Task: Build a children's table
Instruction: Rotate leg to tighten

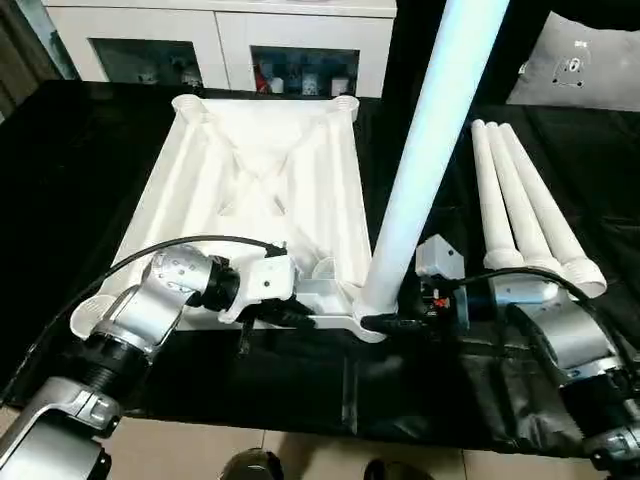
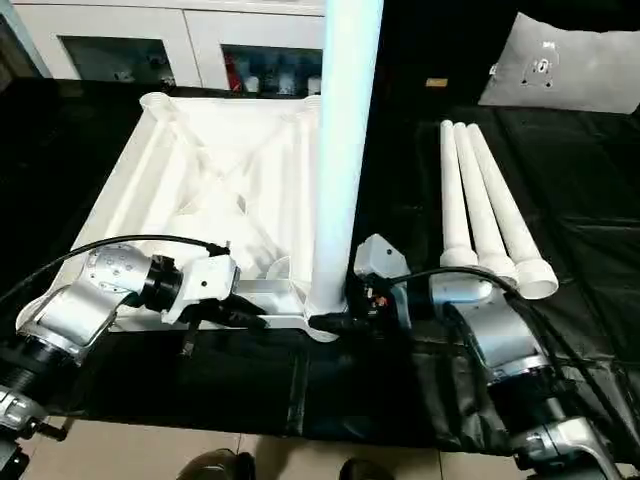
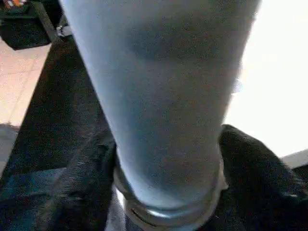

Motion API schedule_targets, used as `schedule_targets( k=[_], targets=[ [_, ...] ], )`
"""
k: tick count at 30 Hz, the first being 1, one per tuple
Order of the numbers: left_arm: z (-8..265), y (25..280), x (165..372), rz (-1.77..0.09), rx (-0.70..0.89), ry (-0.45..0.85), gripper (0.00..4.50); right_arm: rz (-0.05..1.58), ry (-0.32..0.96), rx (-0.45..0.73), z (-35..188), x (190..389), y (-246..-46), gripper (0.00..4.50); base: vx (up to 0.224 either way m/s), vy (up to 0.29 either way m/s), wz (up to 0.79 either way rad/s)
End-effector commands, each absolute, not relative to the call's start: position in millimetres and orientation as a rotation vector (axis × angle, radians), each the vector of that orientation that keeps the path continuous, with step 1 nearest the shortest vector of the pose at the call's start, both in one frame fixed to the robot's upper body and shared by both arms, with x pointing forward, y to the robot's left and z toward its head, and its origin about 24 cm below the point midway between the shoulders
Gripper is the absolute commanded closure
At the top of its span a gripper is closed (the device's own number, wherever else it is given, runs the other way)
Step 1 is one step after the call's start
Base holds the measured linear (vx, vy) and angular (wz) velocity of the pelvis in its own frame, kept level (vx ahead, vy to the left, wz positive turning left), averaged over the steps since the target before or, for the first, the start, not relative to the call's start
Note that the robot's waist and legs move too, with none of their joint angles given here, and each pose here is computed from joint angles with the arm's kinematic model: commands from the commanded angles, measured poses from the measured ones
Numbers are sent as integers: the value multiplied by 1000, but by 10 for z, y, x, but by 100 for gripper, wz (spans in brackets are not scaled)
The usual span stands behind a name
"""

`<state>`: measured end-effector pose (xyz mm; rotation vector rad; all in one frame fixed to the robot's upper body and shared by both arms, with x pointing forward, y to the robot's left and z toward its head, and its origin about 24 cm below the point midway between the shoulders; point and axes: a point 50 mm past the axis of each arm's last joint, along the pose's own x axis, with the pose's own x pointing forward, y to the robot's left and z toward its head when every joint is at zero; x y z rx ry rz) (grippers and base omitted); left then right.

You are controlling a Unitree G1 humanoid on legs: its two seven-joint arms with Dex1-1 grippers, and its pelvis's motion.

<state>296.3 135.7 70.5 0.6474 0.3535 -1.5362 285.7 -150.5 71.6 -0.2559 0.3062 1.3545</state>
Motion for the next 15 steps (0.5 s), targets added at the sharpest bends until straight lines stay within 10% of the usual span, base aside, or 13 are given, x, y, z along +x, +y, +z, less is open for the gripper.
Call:
schedule_targets(
  k=[1,15],
  targets=[
    [636,1283,2912,-1617,682,383,450,1385,315,-262,729,2848,-1505,165,0,0,0],
    [611,1196,2902,-1482,532,362,450,1311,333,-19,556,2624,-1321,183,0,0,0]
  ],
)
